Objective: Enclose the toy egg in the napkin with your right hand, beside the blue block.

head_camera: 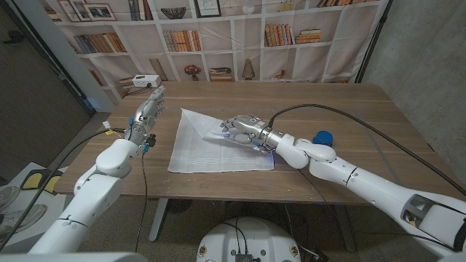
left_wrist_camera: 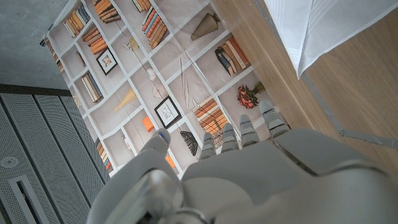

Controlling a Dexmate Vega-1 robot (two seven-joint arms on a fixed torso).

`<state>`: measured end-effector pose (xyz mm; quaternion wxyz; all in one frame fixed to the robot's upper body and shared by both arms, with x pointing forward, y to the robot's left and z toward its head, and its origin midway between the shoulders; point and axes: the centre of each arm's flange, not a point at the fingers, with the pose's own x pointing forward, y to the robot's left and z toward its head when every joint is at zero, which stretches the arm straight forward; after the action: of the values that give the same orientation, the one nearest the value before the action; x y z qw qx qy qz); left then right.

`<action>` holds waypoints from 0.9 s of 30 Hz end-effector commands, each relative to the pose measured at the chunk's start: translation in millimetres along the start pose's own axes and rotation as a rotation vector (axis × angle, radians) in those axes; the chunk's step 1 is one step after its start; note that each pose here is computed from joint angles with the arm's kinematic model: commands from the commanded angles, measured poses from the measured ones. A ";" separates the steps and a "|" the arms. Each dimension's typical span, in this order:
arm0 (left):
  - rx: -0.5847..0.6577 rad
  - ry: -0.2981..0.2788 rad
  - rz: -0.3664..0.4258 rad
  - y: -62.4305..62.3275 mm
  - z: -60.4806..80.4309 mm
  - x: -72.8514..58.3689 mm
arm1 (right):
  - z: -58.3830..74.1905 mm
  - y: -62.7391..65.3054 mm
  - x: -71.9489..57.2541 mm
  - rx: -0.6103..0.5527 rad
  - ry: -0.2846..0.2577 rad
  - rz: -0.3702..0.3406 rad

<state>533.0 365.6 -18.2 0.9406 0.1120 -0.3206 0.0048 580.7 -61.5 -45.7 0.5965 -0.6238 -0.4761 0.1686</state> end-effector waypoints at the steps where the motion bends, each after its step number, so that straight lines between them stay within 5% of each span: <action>1: -0.001 0.004 0.000 -3.7 -0.3 -1.3 | -7.6 4.0 -1.5 0.051 -0.017 0.116; 12: 0.003 -0.003 -0.003 -4.0 -0.4 -0.6 | -7.1 -11.7 -6.3 0.132 -0.028 0.062; 21: 0.011 -0.014 -0.010 1.8 -0.2 4.7 | 19.3 -28.4 -18.0 0.046 0.005 -0.055; 27: 0.047 -0.047 -0.032 13.4 8.2 19.2 | 38.1 -25.2 -25.3 0.012 0.011 -0.080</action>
<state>535.8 365.9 -15.3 0.9381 0.1180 -0.3256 0.0014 558.8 -68.8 -36.1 0.6176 -0.5996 -0.4732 0.1873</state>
